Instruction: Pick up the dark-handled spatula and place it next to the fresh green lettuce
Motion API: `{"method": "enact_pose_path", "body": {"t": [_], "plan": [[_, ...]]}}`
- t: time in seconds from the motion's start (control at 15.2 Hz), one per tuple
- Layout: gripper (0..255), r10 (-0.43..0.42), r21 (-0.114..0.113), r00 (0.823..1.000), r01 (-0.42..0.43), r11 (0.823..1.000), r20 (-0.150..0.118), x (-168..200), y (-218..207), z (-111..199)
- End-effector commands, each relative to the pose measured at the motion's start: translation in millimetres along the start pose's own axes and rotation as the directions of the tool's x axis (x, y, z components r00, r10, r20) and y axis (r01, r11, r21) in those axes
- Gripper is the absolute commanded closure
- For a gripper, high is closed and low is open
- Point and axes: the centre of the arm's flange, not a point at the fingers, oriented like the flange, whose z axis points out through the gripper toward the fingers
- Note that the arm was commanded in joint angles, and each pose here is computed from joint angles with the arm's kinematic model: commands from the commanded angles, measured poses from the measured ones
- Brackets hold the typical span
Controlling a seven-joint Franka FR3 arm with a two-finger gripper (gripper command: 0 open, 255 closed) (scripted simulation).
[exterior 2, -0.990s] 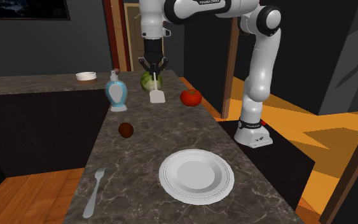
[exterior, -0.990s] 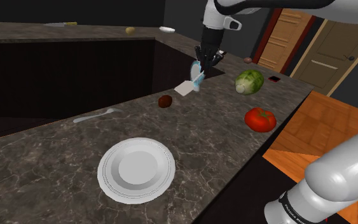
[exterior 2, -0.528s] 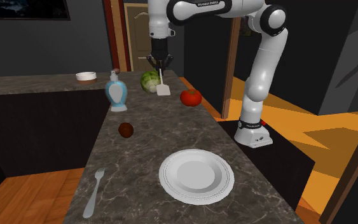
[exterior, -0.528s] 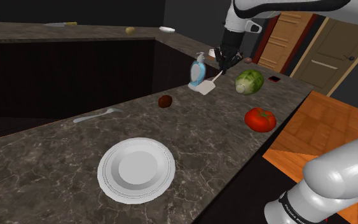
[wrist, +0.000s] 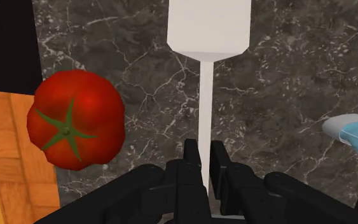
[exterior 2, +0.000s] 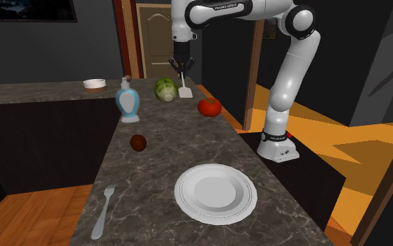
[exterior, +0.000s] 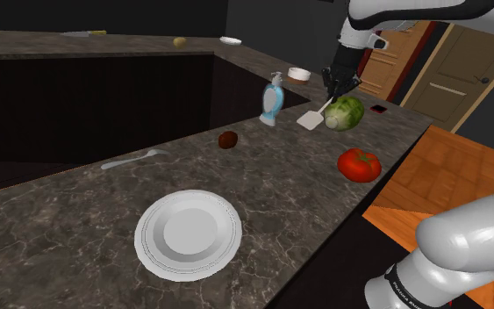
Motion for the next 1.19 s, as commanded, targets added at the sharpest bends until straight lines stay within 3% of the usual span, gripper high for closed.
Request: {"method": "enact_pose_path", "body": {"t": [0.0, 0.79, 1.12], "plan": [[255, -0.002, 0.0, 1.0, 0.002, 1.0, 0.0, 26.0, 13.8, 1.4], [255, -0.002, 0.0, 1.0, 0.002, 1.0, 0.0, 171.7, 77.7, 11.0], [255, -0.002, 0.0, 1.0, 0.002, 1.0, 0.0, 170.0, 77.7, 37.3]]}}
